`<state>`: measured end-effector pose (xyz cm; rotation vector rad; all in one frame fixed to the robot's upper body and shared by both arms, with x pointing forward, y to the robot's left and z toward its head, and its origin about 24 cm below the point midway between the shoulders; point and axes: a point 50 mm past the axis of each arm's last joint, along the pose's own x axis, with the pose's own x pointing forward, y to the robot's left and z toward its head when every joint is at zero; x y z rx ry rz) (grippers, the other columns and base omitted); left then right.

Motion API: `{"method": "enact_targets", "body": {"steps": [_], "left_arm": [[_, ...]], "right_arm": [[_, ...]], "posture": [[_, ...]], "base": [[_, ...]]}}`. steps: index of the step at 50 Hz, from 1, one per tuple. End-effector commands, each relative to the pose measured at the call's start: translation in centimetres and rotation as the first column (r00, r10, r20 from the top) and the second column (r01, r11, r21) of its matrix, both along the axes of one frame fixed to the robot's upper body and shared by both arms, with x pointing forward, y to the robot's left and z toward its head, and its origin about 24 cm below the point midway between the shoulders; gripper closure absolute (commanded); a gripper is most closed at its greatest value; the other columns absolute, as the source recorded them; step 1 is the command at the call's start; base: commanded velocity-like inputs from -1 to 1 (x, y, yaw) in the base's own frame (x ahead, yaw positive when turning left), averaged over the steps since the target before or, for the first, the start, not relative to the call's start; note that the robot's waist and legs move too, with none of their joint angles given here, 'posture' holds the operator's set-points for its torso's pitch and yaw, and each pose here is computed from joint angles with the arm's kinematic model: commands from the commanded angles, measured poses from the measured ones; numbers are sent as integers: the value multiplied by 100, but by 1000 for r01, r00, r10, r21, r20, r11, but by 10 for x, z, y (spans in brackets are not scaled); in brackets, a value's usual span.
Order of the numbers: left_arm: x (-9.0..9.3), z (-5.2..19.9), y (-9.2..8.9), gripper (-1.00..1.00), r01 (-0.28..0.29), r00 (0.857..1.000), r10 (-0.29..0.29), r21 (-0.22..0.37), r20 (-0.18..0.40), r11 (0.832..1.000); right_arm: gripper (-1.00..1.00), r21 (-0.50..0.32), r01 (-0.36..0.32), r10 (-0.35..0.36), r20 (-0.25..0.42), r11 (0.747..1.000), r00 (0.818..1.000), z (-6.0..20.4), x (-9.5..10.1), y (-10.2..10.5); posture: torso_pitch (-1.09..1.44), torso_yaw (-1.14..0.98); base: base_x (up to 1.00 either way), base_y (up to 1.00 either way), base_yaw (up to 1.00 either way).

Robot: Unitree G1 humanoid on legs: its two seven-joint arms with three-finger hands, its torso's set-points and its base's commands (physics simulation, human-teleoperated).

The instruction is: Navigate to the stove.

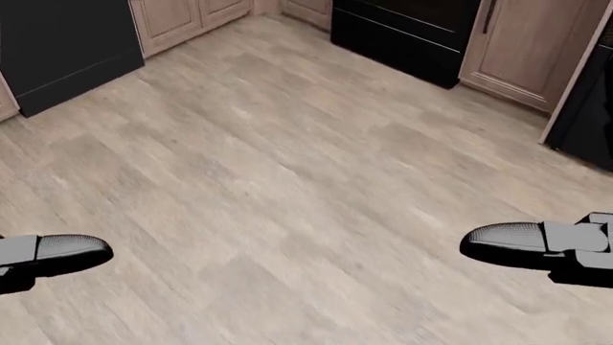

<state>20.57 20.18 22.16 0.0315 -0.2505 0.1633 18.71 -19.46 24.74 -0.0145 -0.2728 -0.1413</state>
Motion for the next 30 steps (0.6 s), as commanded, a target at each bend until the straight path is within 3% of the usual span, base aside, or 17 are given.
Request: {"method": "enact_targets", "body": {"steps": [1,30], "left_arm": [[-6,13,2,-100,-27,996,25,21,89,999],[-6,10,3,-100,-30,996,28,18,86,999]], "right_arm": [[-100,-10,-8,9,82,1000,997,11,-5,2],[-100,-10,-6,7,88,1000,996,10,-5,1]], "posture": [[0,0],[0,0]], "base": [[17,0,0],[34,0,0]]}}
